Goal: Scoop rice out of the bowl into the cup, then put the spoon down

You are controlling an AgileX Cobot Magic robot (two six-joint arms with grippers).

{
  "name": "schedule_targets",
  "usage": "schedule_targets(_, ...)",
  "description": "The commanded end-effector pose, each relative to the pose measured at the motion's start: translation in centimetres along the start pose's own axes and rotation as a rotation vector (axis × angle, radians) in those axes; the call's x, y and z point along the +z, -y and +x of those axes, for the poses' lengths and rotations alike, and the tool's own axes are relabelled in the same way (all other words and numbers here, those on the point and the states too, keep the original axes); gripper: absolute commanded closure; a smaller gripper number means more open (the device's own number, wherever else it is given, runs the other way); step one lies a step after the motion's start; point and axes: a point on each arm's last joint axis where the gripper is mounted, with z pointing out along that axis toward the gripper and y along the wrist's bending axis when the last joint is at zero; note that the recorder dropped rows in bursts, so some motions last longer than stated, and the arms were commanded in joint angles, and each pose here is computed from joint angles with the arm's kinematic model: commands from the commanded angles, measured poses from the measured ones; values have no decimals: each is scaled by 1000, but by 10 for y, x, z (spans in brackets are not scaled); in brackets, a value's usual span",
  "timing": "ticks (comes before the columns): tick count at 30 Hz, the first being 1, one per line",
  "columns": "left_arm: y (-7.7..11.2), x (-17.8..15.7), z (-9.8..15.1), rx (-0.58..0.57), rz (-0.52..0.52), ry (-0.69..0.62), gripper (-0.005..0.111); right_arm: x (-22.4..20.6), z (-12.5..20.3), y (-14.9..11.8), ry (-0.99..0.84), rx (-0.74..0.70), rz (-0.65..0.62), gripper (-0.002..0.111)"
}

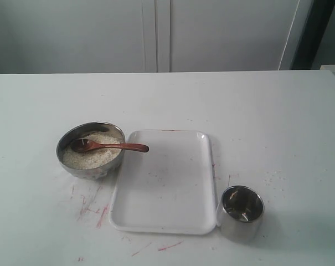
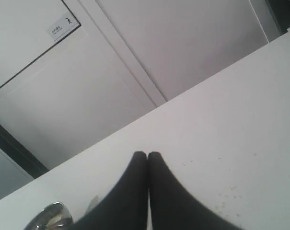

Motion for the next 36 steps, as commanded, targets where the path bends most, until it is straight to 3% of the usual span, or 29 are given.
schedule_targets(1,1,0,-2,-12,3,9,92,-12,-32,-20,-39,-21,39,108)
schedule_targets(6,1,0,-2,-12,3,9,92,-1,-69,-44,-240,-300,130,108)
schedule_targets(12,1,0,-2,-12,3,9,92,36,-117,-76,-474,-514,180,108)
schedule_targets(17,1,0,-2,-12,3,9,92,68,-139,-108,-622,-598,38,108)
schedule_targets(20,1,0,-2,-12,3,9,92,86,-135,-126,-701,-636,-107,108)
schedule_targets(25,1,0,-2,-12,3,9,92,108,-116,-137,-847,-719,-164,108)
schedule_targets(36,1,0,-2,-12,3,9,92,159,-51,-185,-1003,-968,-92,108)
